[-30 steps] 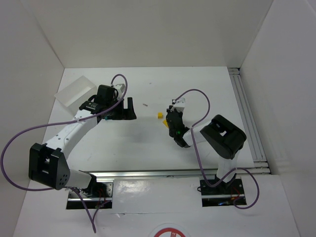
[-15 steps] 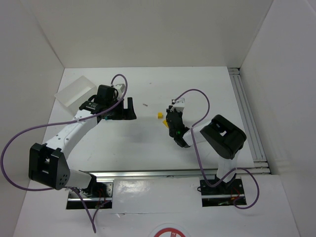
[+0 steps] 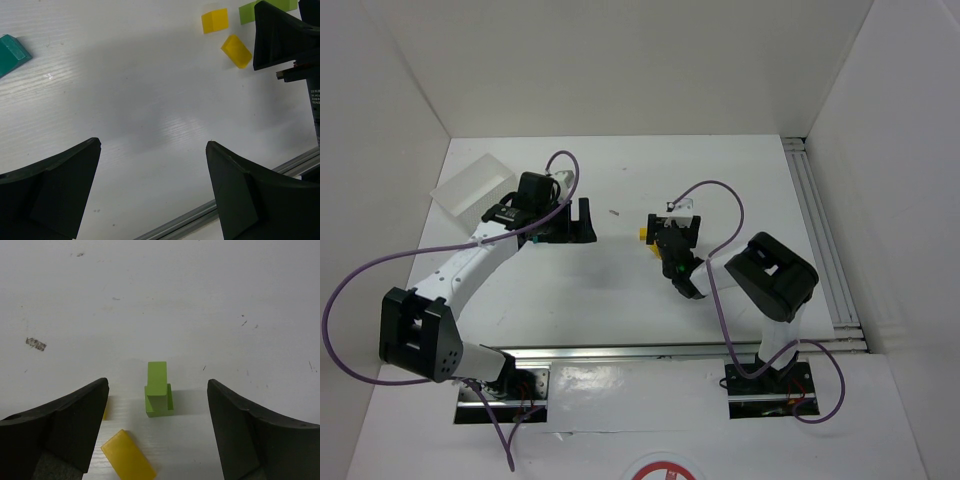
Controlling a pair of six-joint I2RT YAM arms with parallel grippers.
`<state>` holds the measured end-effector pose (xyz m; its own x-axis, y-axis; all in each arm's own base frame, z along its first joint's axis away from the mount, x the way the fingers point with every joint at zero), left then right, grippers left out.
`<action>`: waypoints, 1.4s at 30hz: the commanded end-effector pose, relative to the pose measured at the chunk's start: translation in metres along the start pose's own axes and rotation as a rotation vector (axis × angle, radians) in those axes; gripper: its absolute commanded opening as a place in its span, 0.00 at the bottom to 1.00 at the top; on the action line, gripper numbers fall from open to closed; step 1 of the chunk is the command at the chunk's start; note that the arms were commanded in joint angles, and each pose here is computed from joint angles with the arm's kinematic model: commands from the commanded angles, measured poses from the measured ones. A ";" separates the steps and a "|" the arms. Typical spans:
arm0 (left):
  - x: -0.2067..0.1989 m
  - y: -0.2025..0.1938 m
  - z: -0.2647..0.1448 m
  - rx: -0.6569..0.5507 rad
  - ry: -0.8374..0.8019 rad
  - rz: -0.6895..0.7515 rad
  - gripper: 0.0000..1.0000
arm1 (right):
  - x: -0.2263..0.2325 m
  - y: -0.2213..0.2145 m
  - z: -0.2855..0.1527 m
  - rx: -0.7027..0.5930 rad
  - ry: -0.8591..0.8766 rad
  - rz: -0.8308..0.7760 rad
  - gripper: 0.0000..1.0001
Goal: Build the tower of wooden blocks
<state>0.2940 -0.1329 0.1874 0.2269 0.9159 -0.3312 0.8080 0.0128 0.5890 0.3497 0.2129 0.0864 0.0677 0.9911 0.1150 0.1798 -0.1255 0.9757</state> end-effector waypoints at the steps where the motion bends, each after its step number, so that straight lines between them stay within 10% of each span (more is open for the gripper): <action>1: -0.002 0.009 -0.001 -0.032 -0.019 0.033 1.00 | 0.007 0.006 0.003 -0.024 -0.011 0.018 0.87; 18: -0.003 0.008 -0.002 -0.038 -0.032 0.026 1.00 | 0.002 0.101 -0.043 0.030 0.085 0.057 1.00; 26: -0.009 0.010 -0.004 -0.041 -0.055 -0.002 1.00 | 0.002 0.035 -0.100 0.394 0.371 0.093 0.94; 42: -0.009 0.015 -0.011 -0.065 -0.042 0.012 1.00 | 0.019 -0.016 -0.058 0.471 0.415 -0.010 0.98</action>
<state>0.2926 -0.1359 0.1886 0.2363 0.9052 -0.3533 0.8116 0.0161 0.5841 0.2691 0.2233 0.0629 -0.2610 0.9308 0.2557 0.6769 -0.0124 0.7360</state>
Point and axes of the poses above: each gripper's point midway between its finger pads, its own z axis out along the fingers, its own x axis along the line the jaws close on, y = z × x, the point moved 5 cm from there along -z, back along the fingers, and after that the axes turned 3 degrees about z, right-handed, at the moved point
